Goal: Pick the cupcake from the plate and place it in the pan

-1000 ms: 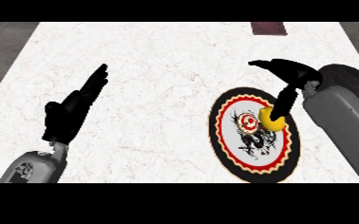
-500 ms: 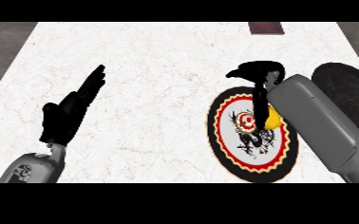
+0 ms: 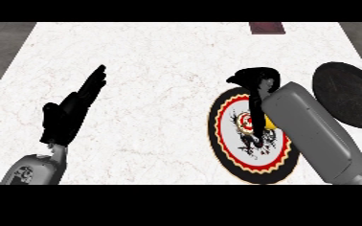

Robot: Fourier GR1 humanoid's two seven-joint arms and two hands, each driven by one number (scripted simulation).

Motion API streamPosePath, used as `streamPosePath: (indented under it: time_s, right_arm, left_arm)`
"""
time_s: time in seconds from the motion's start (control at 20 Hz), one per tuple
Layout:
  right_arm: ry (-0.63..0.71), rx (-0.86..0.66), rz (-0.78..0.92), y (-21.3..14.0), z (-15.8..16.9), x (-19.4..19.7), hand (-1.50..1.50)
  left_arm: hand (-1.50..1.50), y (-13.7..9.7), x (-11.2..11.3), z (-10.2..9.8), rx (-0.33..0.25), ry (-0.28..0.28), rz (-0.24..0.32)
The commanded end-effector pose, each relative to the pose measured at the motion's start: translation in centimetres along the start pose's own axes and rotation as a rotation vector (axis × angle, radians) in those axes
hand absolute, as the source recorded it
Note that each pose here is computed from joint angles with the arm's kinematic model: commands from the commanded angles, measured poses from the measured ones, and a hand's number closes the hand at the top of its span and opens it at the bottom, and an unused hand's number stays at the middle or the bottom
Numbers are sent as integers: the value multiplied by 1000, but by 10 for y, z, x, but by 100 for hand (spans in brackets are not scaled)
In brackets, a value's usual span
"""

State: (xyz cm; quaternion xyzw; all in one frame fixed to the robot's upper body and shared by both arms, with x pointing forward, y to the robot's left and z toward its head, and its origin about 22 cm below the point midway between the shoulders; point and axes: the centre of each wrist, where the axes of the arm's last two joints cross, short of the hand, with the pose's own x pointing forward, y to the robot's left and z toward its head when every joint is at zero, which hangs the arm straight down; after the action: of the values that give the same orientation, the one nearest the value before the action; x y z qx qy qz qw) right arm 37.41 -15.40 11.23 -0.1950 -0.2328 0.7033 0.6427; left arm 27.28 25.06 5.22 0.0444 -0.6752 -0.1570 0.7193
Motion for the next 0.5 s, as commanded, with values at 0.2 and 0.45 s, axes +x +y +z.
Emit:
streamPosePath:
  time_s: [0.2, 0.45]
  right_arm:
    - [73, 49, 69, 31, -17, 2, -150]
    - [61, 7, 44, 48, -12, -12, -150]
  left_arm:
    - [0, 21, 4, 14, -11, -24, 6]
    - [0, 5, -8, 8, 6, -14, 7]
